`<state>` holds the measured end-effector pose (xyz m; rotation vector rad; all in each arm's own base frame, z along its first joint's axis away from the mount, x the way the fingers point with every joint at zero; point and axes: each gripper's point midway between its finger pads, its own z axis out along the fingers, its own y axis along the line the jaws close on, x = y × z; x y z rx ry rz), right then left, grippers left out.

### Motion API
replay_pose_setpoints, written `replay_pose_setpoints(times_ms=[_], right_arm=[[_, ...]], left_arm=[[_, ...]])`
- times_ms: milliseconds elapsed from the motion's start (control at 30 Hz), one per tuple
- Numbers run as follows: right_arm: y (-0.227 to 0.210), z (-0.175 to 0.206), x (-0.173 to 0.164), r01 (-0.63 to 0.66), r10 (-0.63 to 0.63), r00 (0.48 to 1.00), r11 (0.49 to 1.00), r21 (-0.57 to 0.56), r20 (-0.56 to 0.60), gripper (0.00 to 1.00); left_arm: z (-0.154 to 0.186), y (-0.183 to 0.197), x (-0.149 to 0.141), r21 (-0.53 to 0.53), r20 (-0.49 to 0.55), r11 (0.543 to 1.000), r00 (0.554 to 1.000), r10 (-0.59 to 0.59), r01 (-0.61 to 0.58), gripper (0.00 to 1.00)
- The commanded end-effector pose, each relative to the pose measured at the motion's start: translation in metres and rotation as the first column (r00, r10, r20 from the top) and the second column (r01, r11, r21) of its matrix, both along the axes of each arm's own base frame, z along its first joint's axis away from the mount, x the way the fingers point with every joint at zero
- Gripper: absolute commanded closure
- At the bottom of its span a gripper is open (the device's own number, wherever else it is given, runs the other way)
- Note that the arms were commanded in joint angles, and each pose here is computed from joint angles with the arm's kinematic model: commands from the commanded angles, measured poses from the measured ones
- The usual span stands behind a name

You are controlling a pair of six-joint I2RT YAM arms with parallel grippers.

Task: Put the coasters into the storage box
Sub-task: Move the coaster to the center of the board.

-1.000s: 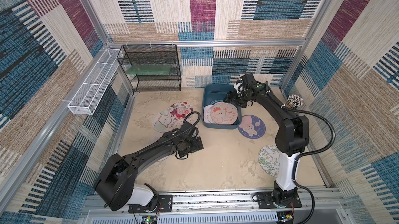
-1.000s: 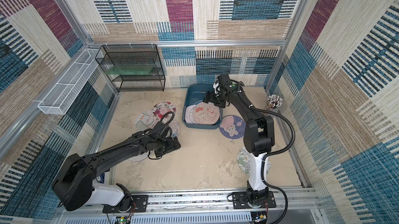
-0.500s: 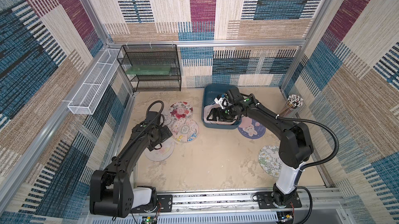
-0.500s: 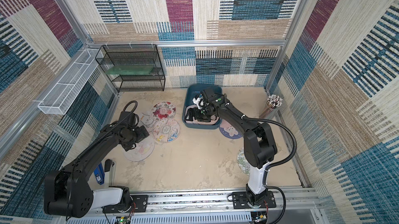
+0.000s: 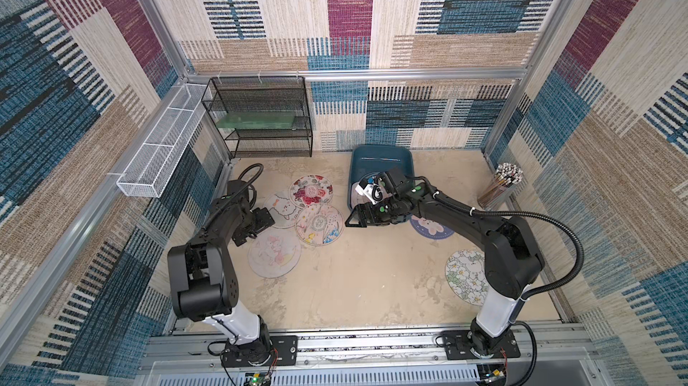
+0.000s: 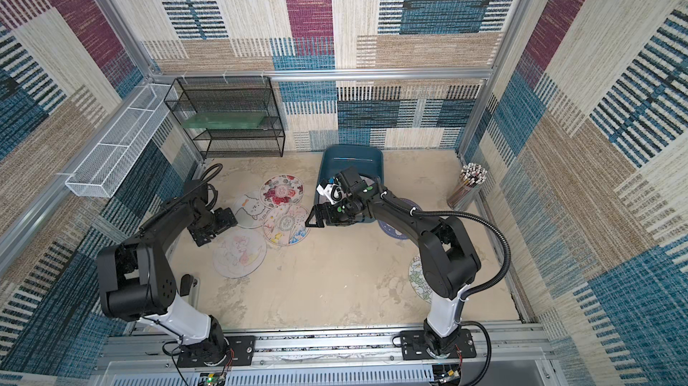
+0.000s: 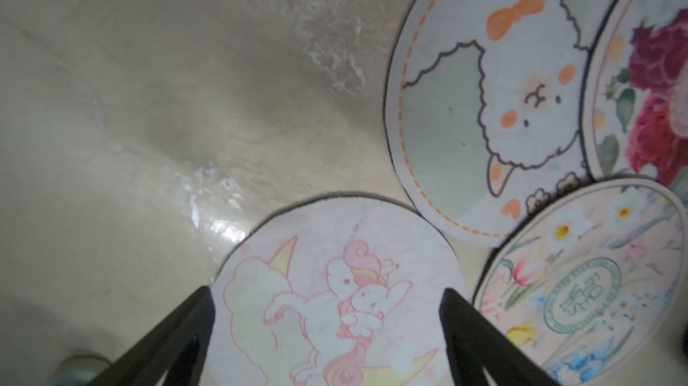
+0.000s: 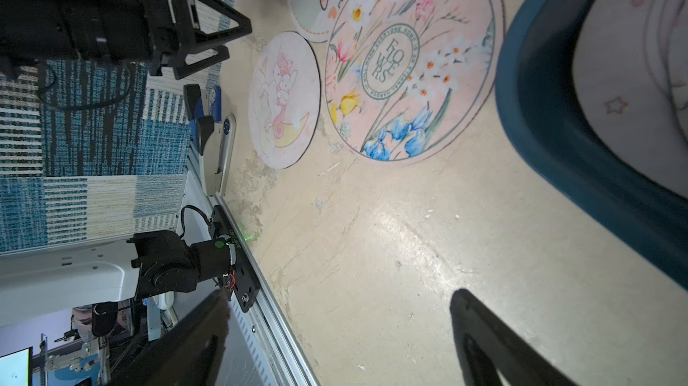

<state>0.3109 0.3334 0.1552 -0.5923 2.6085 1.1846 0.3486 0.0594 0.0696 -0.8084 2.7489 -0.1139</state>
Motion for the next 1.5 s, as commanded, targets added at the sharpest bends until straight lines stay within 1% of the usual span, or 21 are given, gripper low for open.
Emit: replay_pose_setpoints(times_ms=[0,33,133,267,367,467,600,733,1000,1300,1467], right_arm=[[0.002,0.011,0.001,-0.025,0.023,0.999,0.999,0.044,0.047,0.05],[0.002,0.012,0.000,-0.027,0.024,0.998,0.998,0.049,0.050,0.05],[-0.002,0.015,0.001,-0.022,0.019,0.998,0.998,0.057,0.062,0.05],[-0.006,0.020,0.002,-0.016,0.011,0.997,0.997,0.070,0.070,0.05],[-0.011,0.022,0.005,-0.011,0.005,0.997,0.997,0.074,0.077,0.05],[-0.015,0.024,0.009,-0.004,-0.003,0.997,0.997,0.079,0.081,0.05],[-0.019,0.028,0.013,0.002,-0.010,0.996,0.996,0.087,0.086,0.05],[-0.021,0.027,0.015,0.001,-0.009,0.996,0.996,0.091,0.084,0.05],[-0.025,0.020,0.013,-0.004,-0.003,0.997,0.996,0.091,0.075,0.04],[-0.024,0.021,0.015,-0.013,0.005,0.997,0.995,0.100,0.082,0.04],[-0.025,0.022,0.016,-0.015,0.006,0.996,0.994,0.105,0.085,0.04]], left_arm=[[-0.006,0.002,0.002,0.007,-0.023,0.991,0.991,-0.131,0.131,0.07],[-0.008,0.006,0.001,0.014,-0.032,0.991,0.991,-0.130,0.130,0.07],[-0.015,0.009,0.002,-0.010,-0.032,0.989,0.989,-0.147,0.146,0.09],[-0.025,0.011,0.001,-0.005,-0.058,0.979,0.977,-0.204,0.204,0.09],[-0.029,0.008,-0.001,-0.043,-0.047,0.970,0.970,-0.240,0.238,0.09],[-0.034,0.002,-0.006,-0.078,-0.053,0.962,0.962,-0.266,0.262,0.09],[-0.044,0.001,-0.017,-0.088,-0.088,0.960,0.958,-0.273,0.266,0.10],[-0.049,-0.010,-0.027,-0.138,-0.092,0.955,0.957,-0.276,0.262,0.11],[-0.058,-0.031,-0.058,-0.210,-0.138,0.944,0.948,-0.287,0.256,0.13],[-0.062,-0.056,-0.075,-0.260,-0.161,0.931,0.939,-0.305,0.257,0.14],[-0.065,-0.077,-0.076,-0.312,-0.159,0.913,0.933,-0.323,0.263,0.19]])
